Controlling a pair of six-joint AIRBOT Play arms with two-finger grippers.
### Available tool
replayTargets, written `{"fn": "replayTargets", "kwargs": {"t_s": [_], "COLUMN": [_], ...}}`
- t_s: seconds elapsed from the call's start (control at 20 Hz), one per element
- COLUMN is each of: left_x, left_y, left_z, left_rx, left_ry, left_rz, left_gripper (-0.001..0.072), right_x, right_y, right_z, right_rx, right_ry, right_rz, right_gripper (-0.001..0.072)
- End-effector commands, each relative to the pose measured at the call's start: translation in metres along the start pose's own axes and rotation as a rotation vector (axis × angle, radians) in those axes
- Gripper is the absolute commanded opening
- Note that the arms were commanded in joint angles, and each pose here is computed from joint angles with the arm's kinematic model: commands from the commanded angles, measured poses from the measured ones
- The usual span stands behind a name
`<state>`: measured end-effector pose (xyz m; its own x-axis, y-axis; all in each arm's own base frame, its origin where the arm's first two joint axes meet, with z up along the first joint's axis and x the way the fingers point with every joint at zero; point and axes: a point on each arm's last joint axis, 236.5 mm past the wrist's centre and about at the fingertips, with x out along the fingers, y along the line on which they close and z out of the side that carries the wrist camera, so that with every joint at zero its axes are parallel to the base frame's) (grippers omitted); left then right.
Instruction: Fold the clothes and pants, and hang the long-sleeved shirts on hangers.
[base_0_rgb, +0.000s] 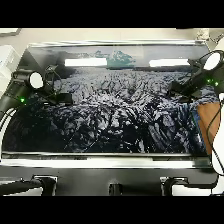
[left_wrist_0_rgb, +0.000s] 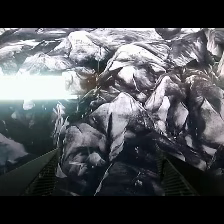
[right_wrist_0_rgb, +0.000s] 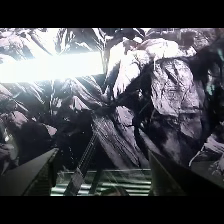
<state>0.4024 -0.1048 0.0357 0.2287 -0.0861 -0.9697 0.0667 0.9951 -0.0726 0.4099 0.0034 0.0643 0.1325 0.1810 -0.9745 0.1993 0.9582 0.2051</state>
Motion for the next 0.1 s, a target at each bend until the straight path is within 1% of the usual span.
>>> {"fn": "replayTargets", "kwargs": {"t_s": [0.0,0.05], "left_x": [0.0004,0.0004], "left_y": [-0.0002,-0.0002], "left_z": [0.0001,0.0001], "left_rx": [0.0,0.0], "left_ry": [0.0,0.0], "left_rz": [0.0,0.0], "left_gripper": [0.072,0.072], "right_x": [0.0003,0.0003], "right_y": [0.0003,0.0004], "right_z": [-0.0003,-0.0003], "right_rx": [-0.002,-0.002], "right_ry": [0.002,0.001], "right_rz": [0.0,0.0], "right_gripper": [0.0622,0.0622]}}
